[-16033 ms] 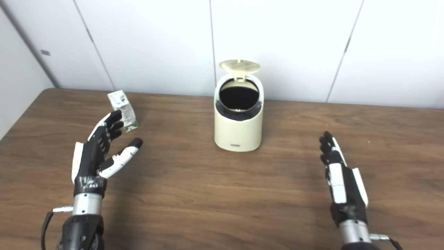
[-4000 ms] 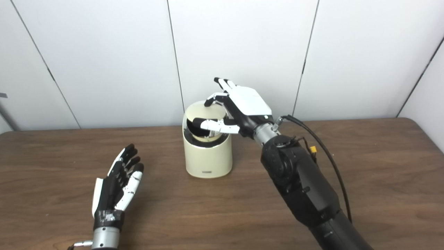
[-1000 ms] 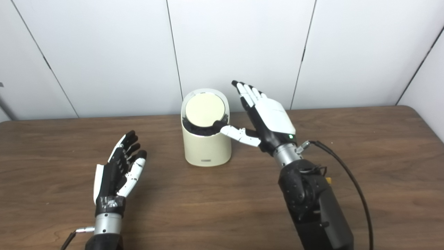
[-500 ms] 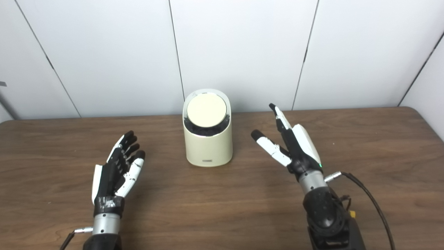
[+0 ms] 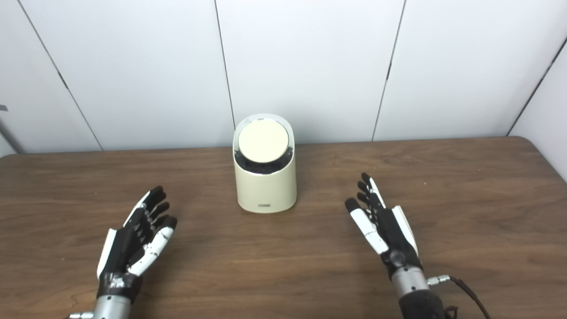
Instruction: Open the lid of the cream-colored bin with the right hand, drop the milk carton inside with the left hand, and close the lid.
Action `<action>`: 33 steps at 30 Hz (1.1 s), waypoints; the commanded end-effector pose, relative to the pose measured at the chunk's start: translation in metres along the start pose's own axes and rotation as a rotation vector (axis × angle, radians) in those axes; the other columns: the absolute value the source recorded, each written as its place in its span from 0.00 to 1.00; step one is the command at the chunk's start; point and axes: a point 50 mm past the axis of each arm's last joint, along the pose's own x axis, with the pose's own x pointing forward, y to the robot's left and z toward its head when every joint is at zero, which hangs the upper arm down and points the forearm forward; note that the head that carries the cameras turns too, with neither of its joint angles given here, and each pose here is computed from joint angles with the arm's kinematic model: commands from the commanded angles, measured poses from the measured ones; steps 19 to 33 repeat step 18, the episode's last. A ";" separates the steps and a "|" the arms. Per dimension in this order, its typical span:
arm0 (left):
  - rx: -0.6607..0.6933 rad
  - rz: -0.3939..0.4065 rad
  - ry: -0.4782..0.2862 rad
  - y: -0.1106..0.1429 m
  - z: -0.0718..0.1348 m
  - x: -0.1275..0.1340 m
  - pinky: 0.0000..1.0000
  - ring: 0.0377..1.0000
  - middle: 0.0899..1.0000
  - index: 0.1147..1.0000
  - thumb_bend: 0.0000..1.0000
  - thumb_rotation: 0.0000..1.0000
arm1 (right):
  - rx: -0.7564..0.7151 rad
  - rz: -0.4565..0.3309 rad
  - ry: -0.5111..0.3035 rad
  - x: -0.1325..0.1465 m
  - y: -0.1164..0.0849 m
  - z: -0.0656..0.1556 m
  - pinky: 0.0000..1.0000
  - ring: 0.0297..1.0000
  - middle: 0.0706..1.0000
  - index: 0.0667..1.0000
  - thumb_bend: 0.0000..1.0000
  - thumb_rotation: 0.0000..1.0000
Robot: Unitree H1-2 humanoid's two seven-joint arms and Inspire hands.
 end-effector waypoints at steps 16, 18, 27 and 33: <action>0.017 0.046 -0.029 0.009 -0.014 -0.029 0.81 0.86 0.88 0.90 0.47 0.57 | 0.171 0.006 -0.084 -0.038 -0.007 -0.006 0.99 0.99 0.97 1.00 0.59 0.96; 0.025 0.051 -0.029 0.009 -0.016 -0.030 0.80 0.86 0.88 0.91 0.48 0.57 | 0.177 0.006 -0.084 -0.040 -0.006 -0.007 0.98 0.99 0.98 1.00 0.60 0.96; 0.025 0.051 -0.029 0.009 -0.016 -0.030 0.80 0.86 0.88 0.91 0.48 0.57 | 0.177 0.006 -0.084 -0.040 -0.006 -0.007 0.98 0.99 0.98 1.00 0.60 0.96; 0.025 0.051 -0.029 0.009 -0.016 -0.030 0.80 0.86 0.88 0.91 0.48 0.57 | 0.177 0.006 -0.084 -0.040 -0.006 -0.007 0.98 0.99 0.98 1.00 0.60 0.96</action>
